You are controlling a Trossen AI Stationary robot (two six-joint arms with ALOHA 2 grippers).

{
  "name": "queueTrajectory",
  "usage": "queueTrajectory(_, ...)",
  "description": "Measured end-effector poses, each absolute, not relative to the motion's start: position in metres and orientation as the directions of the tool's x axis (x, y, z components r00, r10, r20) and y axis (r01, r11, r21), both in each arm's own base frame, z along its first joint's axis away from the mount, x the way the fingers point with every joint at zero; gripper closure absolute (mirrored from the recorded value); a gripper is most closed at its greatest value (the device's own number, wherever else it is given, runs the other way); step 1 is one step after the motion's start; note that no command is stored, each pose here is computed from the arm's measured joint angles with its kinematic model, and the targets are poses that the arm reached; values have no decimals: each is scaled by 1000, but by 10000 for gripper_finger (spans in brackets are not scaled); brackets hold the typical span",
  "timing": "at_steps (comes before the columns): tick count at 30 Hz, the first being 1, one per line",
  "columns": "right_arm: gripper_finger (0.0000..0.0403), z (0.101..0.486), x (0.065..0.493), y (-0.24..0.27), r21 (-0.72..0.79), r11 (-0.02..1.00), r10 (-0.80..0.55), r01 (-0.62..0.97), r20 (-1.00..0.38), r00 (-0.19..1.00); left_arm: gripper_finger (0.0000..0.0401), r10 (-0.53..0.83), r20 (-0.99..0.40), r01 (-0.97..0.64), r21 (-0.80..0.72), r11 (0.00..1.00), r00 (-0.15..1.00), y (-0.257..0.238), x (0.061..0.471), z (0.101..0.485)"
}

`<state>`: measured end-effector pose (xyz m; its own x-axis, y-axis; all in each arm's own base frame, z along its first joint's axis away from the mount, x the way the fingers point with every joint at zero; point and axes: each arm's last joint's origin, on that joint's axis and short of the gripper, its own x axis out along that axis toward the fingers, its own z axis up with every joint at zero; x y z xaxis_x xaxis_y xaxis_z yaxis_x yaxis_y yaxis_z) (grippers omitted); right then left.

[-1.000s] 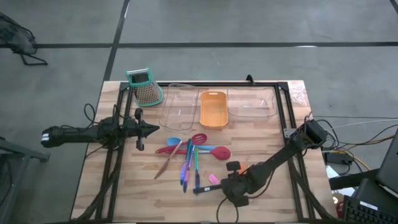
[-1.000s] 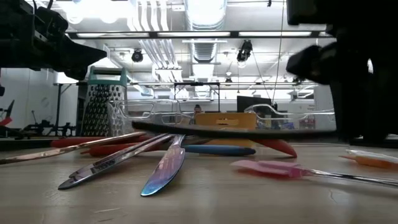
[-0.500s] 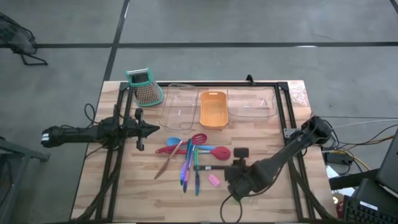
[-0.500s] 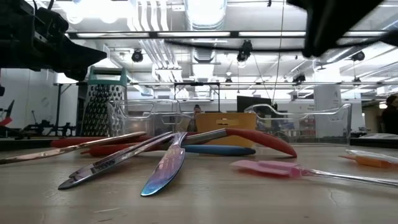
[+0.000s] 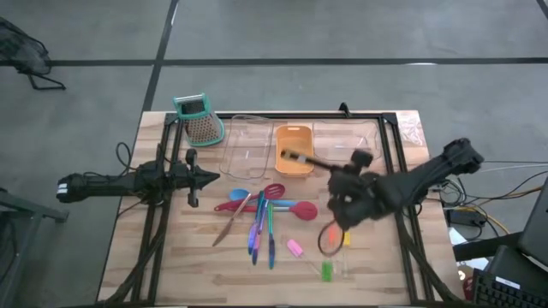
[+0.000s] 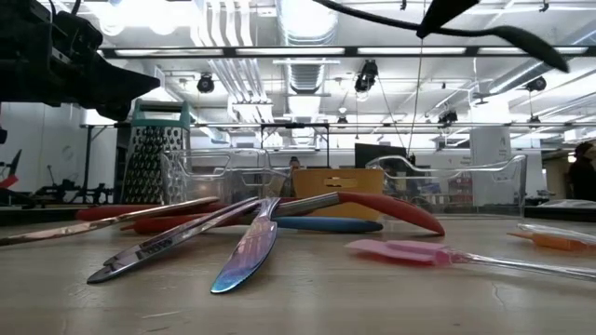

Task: Pick & Place Kitchen Items
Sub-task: Put the black slotted serving spoon into the right transparent bin

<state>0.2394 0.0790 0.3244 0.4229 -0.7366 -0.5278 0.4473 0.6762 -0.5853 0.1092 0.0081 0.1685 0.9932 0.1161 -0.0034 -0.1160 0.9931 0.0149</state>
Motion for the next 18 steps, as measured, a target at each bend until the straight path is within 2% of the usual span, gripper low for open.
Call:
queueTrajectory(5,325,325,226,39,-608,605,-795,514,-506,335,396,116,-7,-116,15,993,993,8,109,168)
queueTrajectory(12,305,314,213,-9,-658,502,-855,561,-474,210,396,116,-7,-116,15,993,993,8,109,168)
queueTrajectory(18,324,295,219,-41,-689,456,-885,563,-419,204,396,116,-7,-116,15,993,993,8,109,168)
